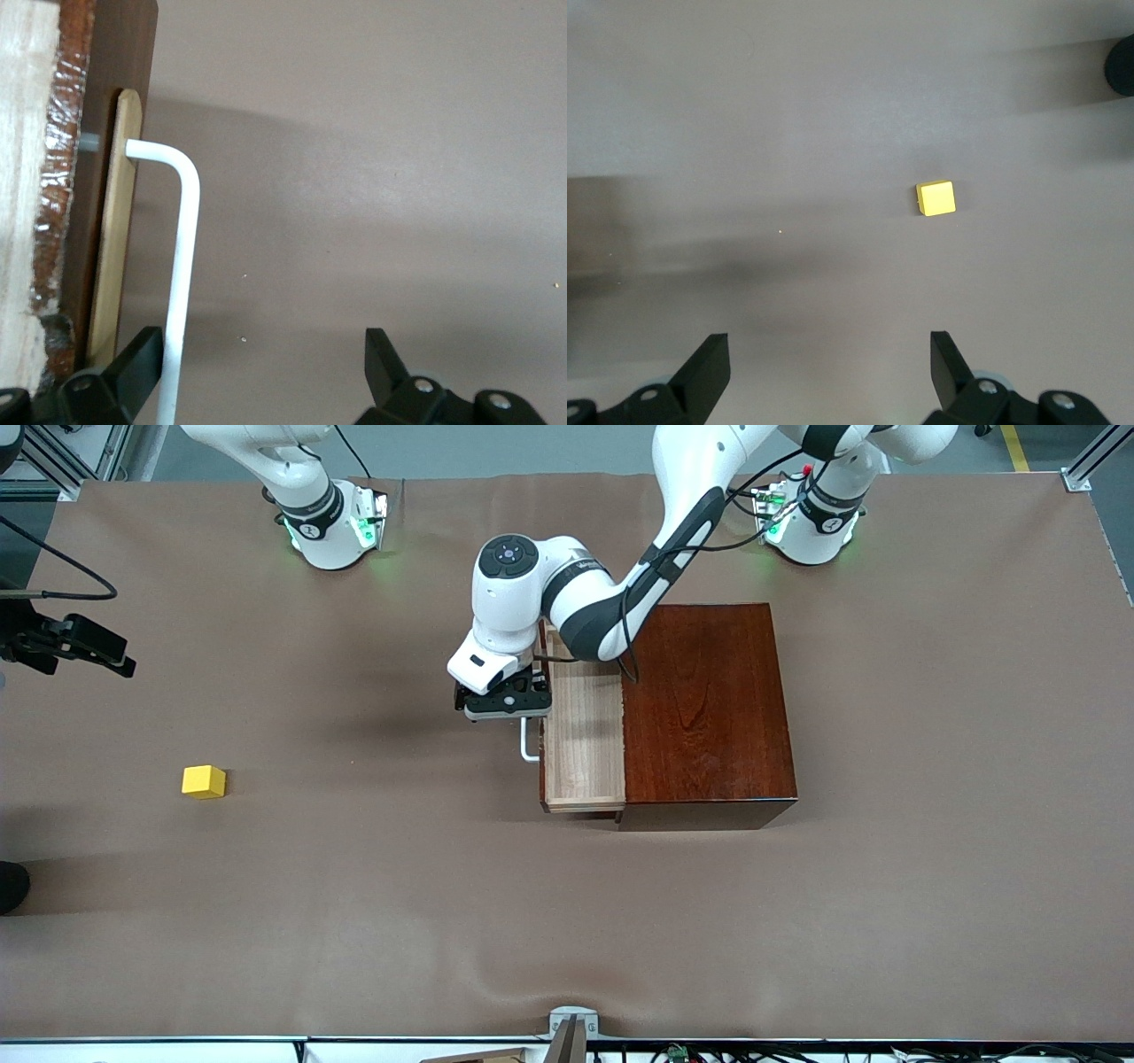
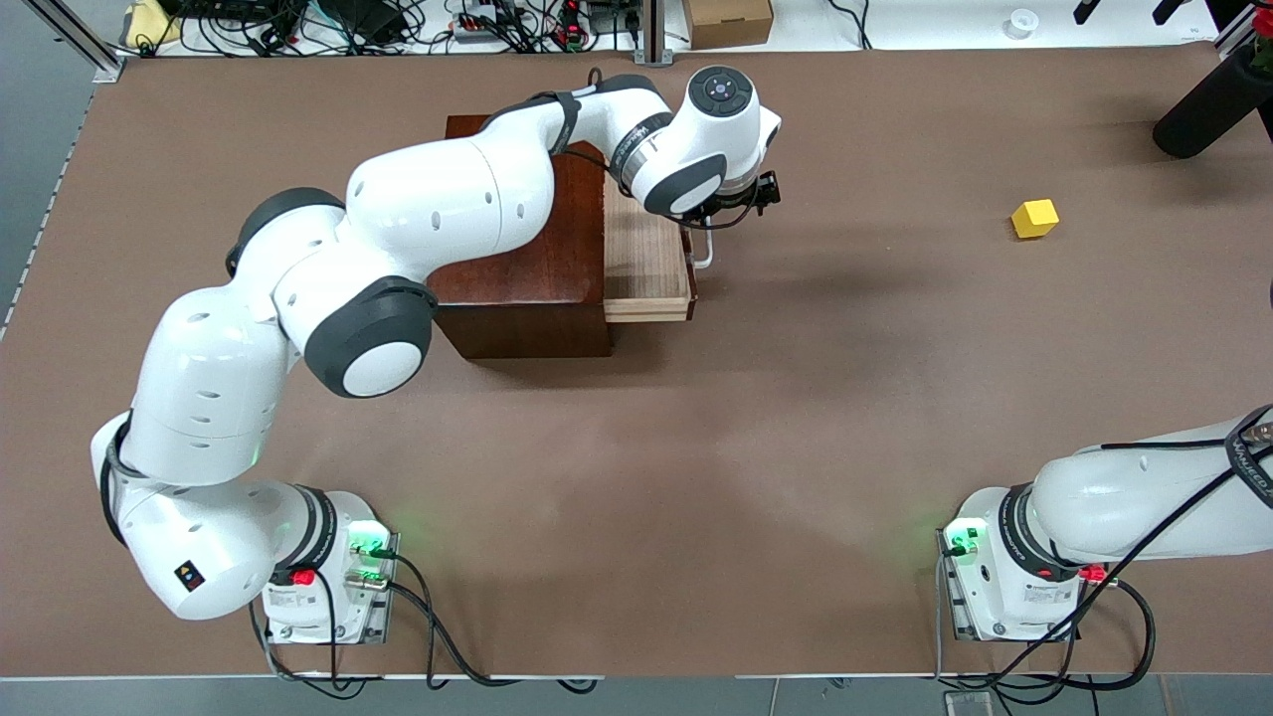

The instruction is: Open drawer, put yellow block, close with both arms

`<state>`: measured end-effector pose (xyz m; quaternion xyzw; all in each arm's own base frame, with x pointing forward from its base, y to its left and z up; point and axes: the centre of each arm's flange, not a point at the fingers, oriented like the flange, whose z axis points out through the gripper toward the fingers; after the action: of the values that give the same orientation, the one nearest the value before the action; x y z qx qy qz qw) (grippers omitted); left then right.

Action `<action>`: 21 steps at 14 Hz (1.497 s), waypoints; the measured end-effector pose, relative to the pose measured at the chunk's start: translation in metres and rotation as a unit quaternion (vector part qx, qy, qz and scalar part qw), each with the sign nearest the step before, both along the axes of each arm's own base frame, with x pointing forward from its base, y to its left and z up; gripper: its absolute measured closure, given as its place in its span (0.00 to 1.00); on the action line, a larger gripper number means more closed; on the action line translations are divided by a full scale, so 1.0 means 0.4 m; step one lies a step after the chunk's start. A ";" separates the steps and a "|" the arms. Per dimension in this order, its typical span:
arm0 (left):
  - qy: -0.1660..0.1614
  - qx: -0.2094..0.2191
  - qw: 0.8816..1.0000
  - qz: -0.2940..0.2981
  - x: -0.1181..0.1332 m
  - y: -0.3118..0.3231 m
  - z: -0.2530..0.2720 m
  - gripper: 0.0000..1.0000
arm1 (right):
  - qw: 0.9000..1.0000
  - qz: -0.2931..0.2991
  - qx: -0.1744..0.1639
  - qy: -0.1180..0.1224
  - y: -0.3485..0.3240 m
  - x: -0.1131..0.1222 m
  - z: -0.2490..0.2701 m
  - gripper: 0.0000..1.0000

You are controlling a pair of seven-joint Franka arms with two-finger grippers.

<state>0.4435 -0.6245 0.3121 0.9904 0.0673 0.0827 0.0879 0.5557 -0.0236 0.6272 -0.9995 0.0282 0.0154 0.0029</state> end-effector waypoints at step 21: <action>-0.023 -0.003 0.994 0.104 0.254 0.321 0.420 0.00 | 0.999 0.046 0.000 -0.005 -0.391 0.026 -0.139 0.00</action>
<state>0.5451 -0.4961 0.4803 0.9757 0.1677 0.1138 0.0829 0.5660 -0.1798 0.5715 -0.9998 -0.0183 0.0110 0.0024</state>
